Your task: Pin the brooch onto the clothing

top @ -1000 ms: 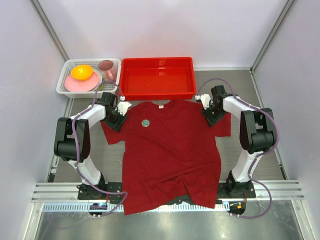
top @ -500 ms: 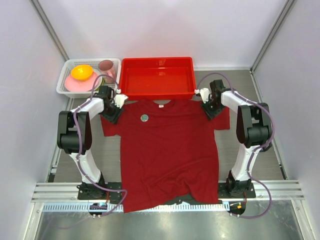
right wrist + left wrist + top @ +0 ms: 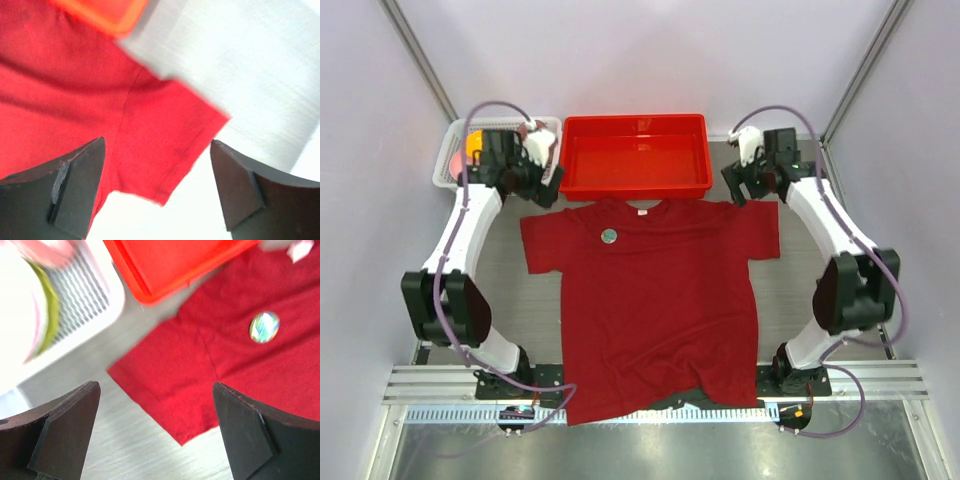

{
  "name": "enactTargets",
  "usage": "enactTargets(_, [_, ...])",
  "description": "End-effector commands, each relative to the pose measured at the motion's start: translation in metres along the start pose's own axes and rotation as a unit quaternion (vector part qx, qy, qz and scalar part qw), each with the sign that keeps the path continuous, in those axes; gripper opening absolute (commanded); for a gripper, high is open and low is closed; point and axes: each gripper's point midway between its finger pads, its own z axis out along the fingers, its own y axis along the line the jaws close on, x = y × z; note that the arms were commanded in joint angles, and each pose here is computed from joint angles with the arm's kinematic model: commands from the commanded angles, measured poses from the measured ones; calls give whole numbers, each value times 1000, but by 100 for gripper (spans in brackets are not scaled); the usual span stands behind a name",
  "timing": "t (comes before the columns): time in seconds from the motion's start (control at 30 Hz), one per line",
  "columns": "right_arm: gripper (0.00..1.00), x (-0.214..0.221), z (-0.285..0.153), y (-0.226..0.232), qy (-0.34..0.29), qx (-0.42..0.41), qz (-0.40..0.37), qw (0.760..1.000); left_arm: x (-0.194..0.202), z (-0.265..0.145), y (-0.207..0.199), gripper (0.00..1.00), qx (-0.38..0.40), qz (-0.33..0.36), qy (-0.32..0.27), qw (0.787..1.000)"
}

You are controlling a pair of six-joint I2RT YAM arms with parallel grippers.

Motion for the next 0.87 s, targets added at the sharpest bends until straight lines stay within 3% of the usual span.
enactTargets(0.0, [95,-99,-75,-41,-204,101,75,971,-73,-63,0,100,-4,-34,-103,994])
enactTargets(0.07, [96,-110,-82,-38,-228,91,84,966,-89,-77,2,100,-2,-47,-105,993])
enactTargets(0.17, [96,-120,-75,-16,-231,17,84,969,-95,-79,-1,100,11,-119,-83,989])
enactTargets(0.33, [96,-90,-32,41,-142,-70,126,979,-66,-52,-18,100,18,-241,-35,970])
enactTargets(0.63, [96,-22,-3,124,-61,-115,137,982,25,-2,-67,100,10,-243,59,968])
enactTargets(0.83, [96,-23,-9,123,-69,-110,131,983,30,-2,-59,100,-19,-242,58,968])
